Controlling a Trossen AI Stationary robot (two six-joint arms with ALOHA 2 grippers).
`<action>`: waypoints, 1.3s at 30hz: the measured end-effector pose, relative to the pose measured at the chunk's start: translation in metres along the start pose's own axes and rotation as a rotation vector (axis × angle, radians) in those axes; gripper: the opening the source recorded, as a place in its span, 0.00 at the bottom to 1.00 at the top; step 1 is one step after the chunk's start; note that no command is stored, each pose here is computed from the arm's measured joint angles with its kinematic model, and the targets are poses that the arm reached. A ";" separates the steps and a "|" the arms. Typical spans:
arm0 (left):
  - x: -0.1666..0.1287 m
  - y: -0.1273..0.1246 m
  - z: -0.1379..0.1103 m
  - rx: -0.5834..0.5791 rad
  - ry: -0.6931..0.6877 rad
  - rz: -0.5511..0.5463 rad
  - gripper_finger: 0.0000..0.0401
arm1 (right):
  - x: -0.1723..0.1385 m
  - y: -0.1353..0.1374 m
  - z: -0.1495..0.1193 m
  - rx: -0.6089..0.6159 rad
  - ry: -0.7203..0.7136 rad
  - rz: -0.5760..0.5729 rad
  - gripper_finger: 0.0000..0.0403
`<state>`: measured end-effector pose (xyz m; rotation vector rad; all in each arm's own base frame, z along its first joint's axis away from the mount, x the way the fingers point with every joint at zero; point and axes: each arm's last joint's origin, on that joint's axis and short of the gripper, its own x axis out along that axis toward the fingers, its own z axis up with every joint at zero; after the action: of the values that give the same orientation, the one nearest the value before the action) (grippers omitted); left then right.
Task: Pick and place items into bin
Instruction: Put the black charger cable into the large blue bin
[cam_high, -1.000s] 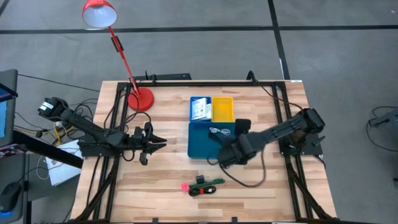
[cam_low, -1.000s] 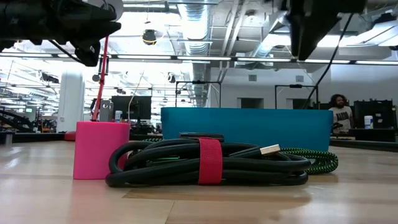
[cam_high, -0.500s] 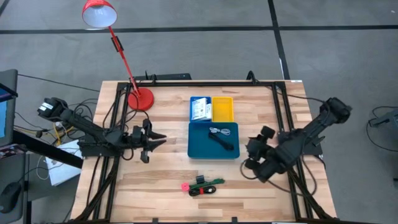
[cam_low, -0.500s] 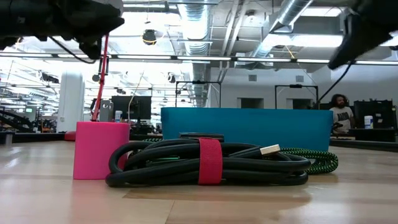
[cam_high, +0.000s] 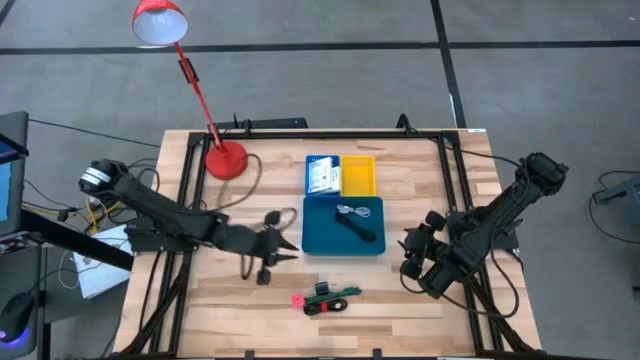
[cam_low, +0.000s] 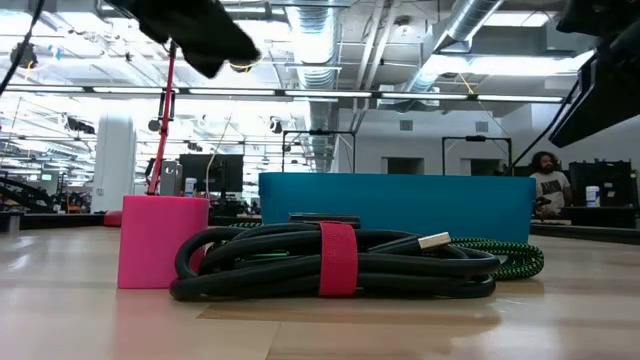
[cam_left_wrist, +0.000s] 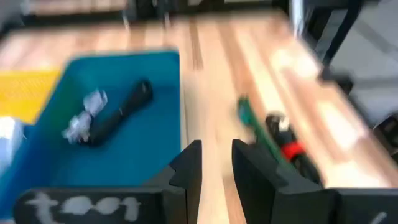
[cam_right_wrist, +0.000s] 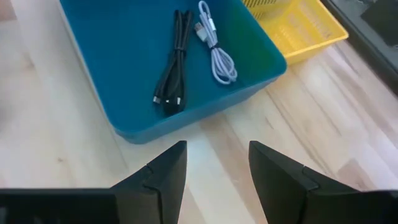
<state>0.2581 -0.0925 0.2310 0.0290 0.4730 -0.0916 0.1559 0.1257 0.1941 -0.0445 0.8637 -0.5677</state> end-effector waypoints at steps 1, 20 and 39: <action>0.008 -0.002 0.000 0.004 0.052 0.006 0.19 | 0.000 0.001 0.000 0.005 -0.003 0.005 0.41; 0.089 -0.046 0.024 -0.093 0.304 -0.206 0.27 | -0.004 0.005 -0.001 -0.001 -0.040 0.036 0.41; 0.149 -0.097 0.016 -0.232 0.485 -0.218 0.30 | -0.024 0.013 -0.020 -0.101 -0.073 0.125 0.42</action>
<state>0.3881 -0.2019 0.1772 -0.2334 0.9686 -0.2458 0.1352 0.1521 0.1947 -0.1019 0.8176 -0.4026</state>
